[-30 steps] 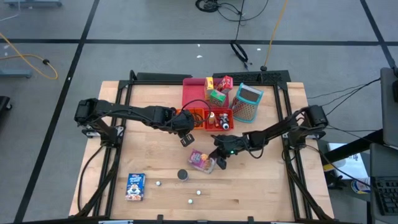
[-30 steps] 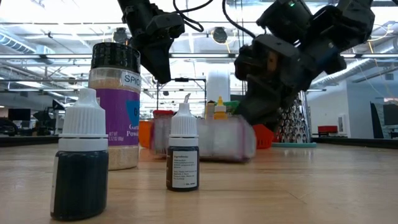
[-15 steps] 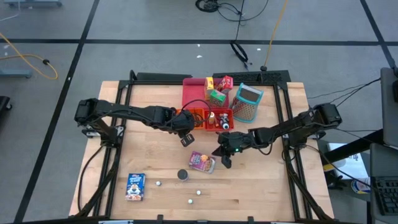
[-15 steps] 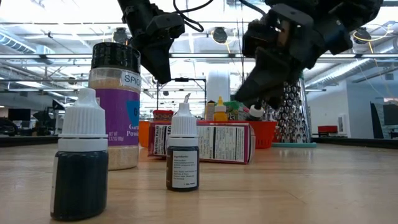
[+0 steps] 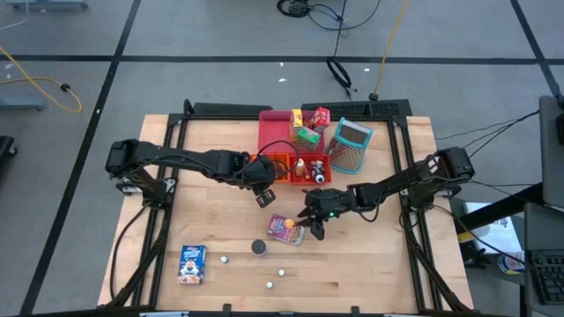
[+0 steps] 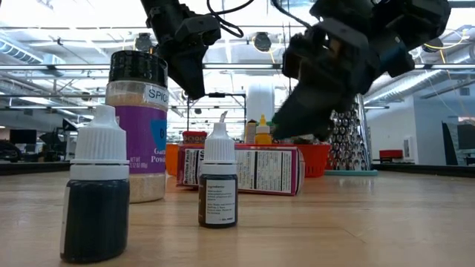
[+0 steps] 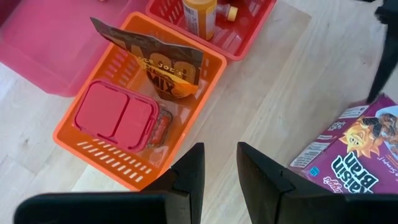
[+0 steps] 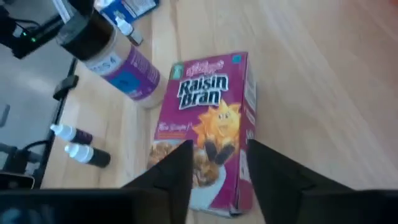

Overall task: Pick & Place Kitchen Items
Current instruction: Put the violet cereal box into the pink bin

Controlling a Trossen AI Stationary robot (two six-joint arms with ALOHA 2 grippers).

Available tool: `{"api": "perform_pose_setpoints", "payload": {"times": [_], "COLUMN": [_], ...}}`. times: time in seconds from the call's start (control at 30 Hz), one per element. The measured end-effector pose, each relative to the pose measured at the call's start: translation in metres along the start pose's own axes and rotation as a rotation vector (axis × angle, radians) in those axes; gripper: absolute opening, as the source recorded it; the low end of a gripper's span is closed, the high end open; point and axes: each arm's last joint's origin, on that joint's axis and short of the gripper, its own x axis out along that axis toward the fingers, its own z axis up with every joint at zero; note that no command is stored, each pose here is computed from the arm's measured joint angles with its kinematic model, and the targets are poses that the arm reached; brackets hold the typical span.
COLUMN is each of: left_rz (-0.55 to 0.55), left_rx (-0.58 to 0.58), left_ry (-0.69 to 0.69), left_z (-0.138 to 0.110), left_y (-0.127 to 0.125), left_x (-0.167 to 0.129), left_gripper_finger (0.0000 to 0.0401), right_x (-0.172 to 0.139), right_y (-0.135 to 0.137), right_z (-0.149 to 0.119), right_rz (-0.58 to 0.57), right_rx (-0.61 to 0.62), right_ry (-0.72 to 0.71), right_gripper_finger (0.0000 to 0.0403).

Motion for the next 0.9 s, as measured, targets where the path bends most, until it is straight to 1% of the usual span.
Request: {"api": "perform_pose_setpoints", "payload": {"times": [0.13,0.27,0.33,0.63,0.7,0.77,0.9], "left_rz": [0.0,0.0,0.0,0.0,0.0,0.0,0.0], "left_rx": [0.0,0.0,0.0,0.0,0.0,0.0,0.0], "left_ry": [0.0,0.0,0.0,-0.001,0.0,0.0,0.0], "left_z": [0.0,0.0,0.0,0.0,0.0,0.0,0.0], "left_y": [0.0,0.0,0.0,0.0,0.0,0.0,0.0], "left_x": [0.0,0.0,0.0,0.0,0.0,0.0,0.0], "left_gripper_finger": [0.0093,0.0093,0.0093,0.0093,0.0093,0.0093,0.0093], "right_x": [0.0,0.0,0.001,0.02,0.025,0.029,0.044], "right_y": [-0.002,-0.002,-0.001,-0.008,-0.008,-0.007,-0.009], "right_z": [-0.001,0.0,0.0,-0.008,-0.01,-0.007,-0.009], "right_rz": [-0.011,-0.008,-0.003,0.018,0.05,0.068,0.051], "right_rx": [-0.002,-0.006,-0.007,0.007,0.028,0.018,-0.019], "right_ry": [0.009,-0.003,-0.011,-0.027,-0.02,-0.02,0.013], "right_gripper_finger": [0.0186,0.0205,0.0207,0.0208,0.021,0.021,0.0202]}}
